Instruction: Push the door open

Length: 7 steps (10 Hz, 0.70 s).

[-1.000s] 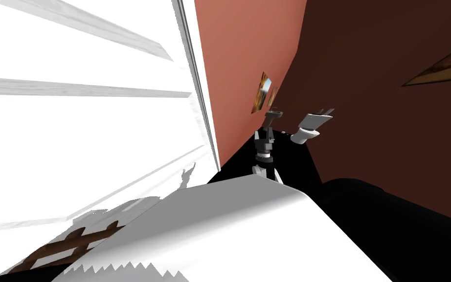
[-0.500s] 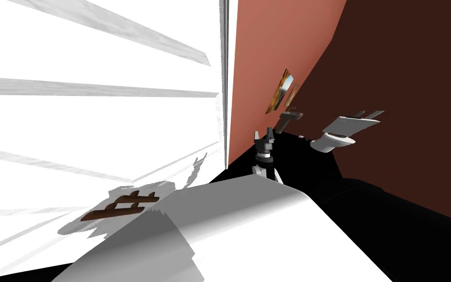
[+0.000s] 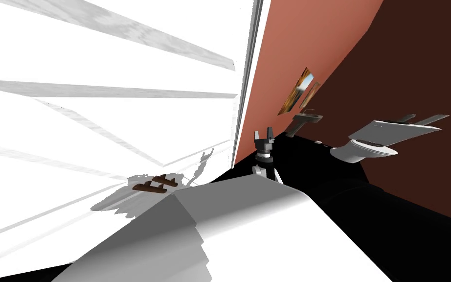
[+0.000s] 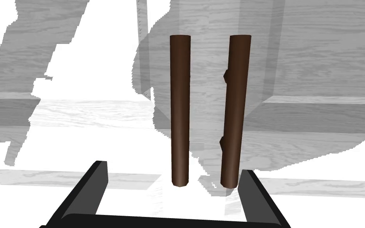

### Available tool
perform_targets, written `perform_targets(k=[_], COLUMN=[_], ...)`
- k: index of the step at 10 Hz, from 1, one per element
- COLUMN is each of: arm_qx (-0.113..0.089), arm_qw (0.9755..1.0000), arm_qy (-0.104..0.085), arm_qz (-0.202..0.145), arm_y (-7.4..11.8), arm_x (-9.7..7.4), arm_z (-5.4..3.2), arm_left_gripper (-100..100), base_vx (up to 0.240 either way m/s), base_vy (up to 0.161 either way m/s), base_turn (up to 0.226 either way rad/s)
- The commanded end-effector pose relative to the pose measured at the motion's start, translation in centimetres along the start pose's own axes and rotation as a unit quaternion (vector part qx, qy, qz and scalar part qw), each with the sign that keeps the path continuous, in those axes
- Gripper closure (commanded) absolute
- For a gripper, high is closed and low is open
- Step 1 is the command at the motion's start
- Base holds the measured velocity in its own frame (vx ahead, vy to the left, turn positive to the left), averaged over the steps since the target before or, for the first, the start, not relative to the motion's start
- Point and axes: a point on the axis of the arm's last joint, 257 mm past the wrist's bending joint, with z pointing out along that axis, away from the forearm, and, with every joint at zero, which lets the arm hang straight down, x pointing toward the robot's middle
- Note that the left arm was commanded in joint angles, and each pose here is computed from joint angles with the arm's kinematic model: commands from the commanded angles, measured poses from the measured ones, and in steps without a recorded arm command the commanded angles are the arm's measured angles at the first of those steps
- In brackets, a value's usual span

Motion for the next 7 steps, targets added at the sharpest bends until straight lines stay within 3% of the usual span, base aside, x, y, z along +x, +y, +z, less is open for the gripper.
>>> perform_targets(k=[1,4,5,7], arm_qx=[-0.004,-0.009,-0.008,-0.008], arm_qw=[0.9996,0.9978,0.9984,0.9984], arm_qy=[-0.021,-0.054,-0.046,-0.048], arm_qz=[-0.016,-0.038,-0.033,-0.03], arm_y=[-0.3,-0.9,-0.7,-0.3], arm_x=[-0.8,-2.1,-1.8,-2.0], arm_z=[0.86,2.31,2.05,2.18], arm_left_gripper=[-100,-100,-100,-100], base_vx=[0.025,0.013,0.01,-0.169], base_vy=[0.184,0.185,0.087,0.034], base_turn=[0.157,0.101,0.007,0.003])
